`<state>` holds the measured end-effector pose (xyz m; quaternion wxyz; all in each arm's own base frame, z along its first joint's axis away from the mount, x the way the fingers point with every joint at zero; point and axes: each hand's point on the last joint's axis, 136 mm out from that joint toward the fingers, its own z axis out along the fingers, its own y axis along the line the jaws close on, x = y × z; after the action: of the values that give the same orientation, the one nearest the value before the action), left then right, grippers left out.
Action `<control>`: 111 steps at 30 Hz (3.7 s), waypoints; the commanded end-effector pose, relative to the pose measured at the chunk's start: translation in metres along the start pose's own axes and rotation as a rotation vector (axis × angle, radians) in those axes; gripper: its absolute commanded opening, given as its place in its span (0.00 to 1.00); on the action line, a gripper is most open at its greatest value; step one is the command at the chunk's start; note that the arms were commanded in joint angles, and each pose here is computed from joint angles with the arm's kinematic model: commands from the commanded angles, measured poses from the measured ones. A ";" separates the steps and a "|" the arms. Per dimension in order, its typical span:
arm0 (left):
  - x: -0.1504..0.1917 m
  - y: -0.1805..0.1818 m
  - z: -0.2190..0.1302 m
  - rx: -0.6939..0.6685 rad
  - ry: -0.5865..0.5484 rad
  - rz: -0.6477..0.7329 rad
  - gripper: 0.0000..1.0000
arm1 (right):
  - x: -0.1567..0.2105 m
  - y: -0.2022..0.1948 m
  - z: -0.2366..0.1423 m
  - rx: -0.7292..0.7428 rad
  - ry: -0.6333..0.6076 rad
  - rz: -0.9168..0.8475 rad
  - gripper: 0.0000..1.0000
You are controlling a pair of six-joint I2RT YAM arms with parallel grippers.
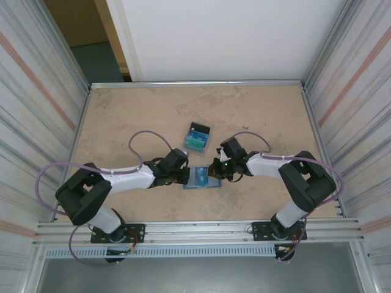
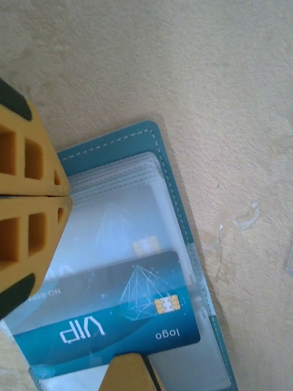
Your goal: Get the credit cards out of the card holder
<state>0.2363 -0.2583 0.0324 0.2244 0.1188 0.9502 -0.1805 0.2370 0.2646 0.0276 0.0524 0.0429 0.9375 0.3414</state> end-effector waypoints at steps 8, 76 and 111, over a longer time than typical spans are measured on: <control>-0.028 -0.020 -0.020 0.012 -0.087 0.146 0.19 | -0.012 0.006 -0.010 0.031 -0.031 -0.029 0.00; 0.015 0.000 0.012 -0.015 0.061 0.110 0.03 | -0.013 -0.009 -0.023 0.009 -0.089 -0.010 0.00; -0.028 -0.011 -0.033 0.033 -0.135 0.010 0.40 | -0.106 0.098 -0.106 0.174 -0.253 -0.817 0.00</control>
<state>0.2376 -0.2652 0.0561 0.2577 0.1306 0.9351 -0.2053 0.3226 0.2606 0.1758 0.2826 -0.2337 0.8999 0.2360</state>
